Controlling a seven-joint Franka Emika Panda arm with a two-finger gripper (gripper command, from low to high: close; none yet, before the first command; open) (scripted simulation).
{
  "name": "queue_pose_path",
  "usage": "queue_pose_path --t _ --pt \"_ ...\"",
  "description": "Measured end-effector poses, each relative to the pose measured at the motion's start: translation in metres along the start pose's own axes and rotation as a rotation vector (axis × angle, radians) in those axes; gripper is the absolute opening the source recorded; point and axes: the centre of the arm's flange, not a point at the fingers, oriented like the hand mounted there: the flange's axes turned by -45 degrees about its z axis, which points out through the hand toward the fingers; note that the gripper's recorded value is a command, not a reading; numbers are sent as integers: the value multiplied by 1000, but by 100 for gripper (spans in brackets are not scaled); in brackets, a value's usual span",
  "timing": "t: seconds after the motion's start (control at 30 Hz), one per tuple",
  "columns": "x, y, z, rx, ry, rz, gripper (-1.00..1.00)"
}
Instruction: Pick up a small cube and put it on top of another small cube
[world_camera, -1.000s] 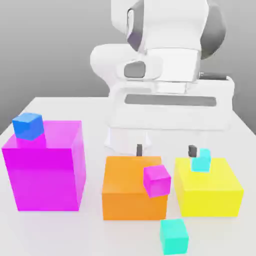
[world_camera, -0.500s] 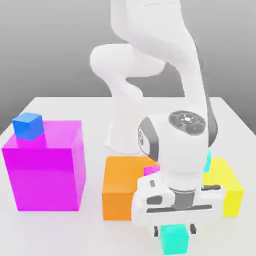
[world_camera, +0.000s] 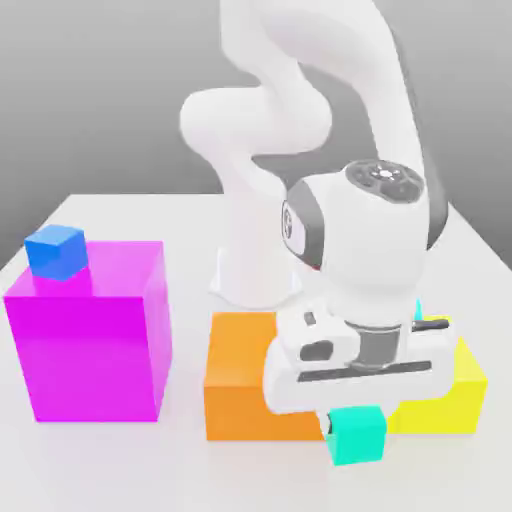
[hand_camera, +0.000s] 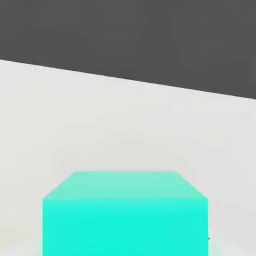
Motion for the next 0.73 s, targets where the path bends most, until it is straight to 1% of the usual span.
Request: queue_pose_path --t 0.2,0.43,0.6,0.63,0.73 --pt "-27 9 -58 -11 1 -134 -100" --pt "-72 17 -110 35 -1 -220 -100" --pt "-78 17 -62 42 -4 -216 -100" --pt "-78 17 -54 42 -4 -216 100" --pt "-78 17 -54 42 -4 -216 100"
